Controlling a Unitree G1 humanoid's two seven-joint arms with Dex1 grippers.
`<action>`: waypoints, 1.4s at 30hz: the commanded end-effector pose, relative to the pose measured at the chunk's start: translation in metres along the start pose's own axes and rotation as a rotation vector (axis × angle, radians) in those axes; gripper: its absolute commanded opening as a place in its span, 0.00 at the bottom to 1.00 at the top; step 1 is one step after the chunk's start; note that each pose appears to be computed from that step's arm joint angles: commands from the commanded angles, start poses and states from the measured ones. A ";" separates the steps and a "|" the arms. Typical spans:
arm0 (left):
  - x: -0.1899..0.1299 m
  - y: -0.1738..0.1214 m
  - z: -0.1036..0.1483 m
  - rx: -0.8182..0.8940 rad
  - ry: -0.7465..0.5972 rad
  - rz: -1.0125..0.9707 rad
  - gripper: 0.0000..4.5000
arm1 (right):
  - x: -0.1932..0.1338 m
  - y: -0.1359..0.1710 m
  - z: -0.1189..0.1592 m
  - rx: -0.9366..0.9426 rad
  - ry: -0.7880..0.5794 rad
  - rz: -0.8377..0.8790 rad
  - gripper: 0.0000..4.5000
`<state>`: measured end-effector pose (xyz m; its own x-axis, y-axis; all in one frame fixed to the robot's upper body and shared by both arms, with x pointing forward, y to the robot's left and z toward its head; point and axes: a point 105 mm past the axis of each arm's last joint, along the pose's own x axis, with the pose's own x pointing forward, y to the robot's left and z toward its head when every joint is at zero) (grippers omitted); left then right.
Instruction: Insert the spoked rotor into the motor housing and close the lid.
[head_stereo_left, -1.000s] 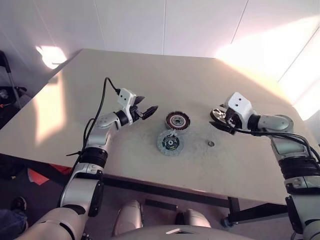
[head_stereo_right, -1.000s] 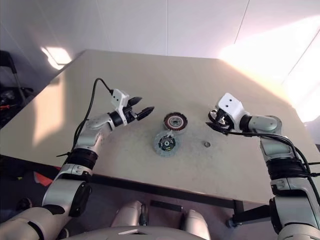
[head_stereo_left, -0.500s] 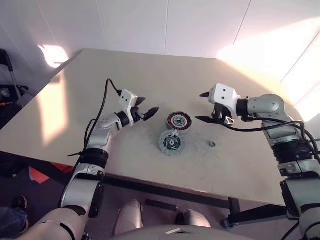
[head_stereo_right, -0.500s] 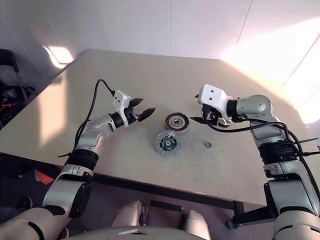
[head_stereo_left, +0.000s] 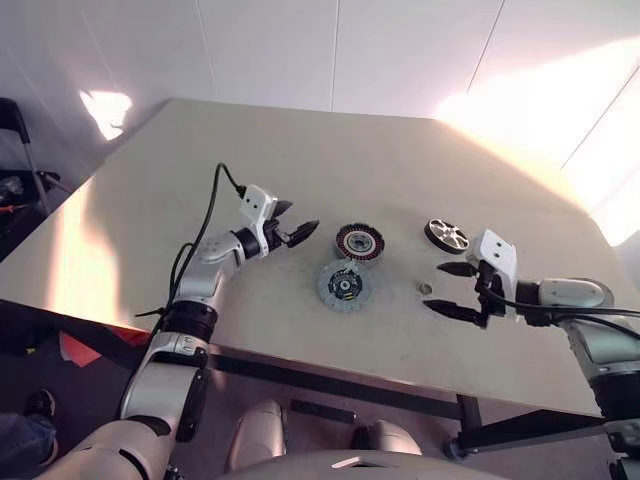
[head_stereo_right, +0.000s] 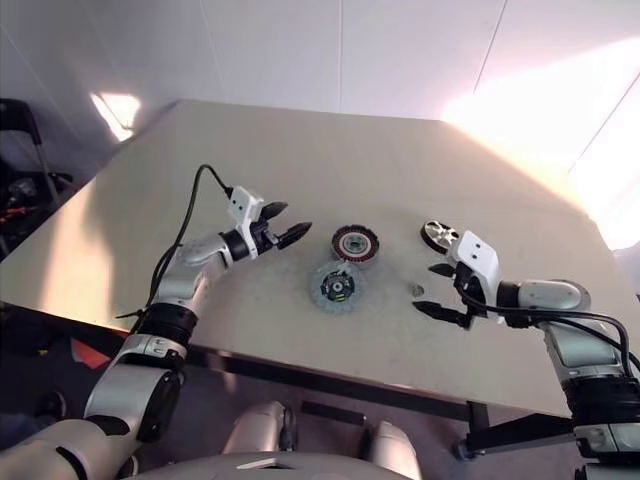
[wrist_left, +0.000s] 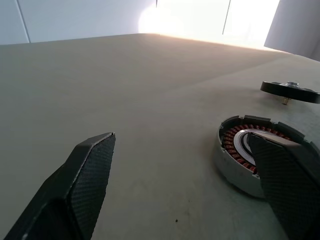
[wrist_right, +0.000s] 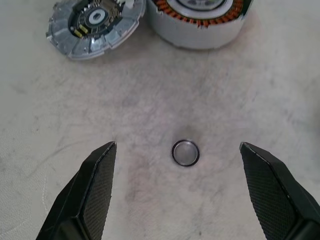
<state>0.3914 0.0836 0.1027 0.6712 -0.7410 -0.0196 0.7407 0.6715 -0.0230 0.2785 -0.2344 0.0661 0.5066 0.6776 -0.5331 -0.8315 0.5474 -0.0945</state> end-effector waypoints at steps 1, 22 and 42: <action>0.004 0.001 0.016 0.047 -0.036 -0.012 0.99 | -0.001 -0.003 0.012 -0.015 -0.048 -0.031 0.99; -0.001 0.007 0.017 0.061 -0.038 0.016 1.00 | 0.014 -0.012 -0.008 0.034 0.003 -0.039 0.38; -0.001 0.007 0.014 0.062 -0.029 0.021 1.00 | 0.001 0.028 0.001 -0.048 -0.001 0.122 0.15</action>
<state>0.3938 0.0887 0.1014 0.6866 -0.7264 -0.0322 0.7268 0.6868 0.0036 0.2589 -0.2191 0.0541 0.4122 0.7246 -0.5523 -0.8821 0.4691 -0.0429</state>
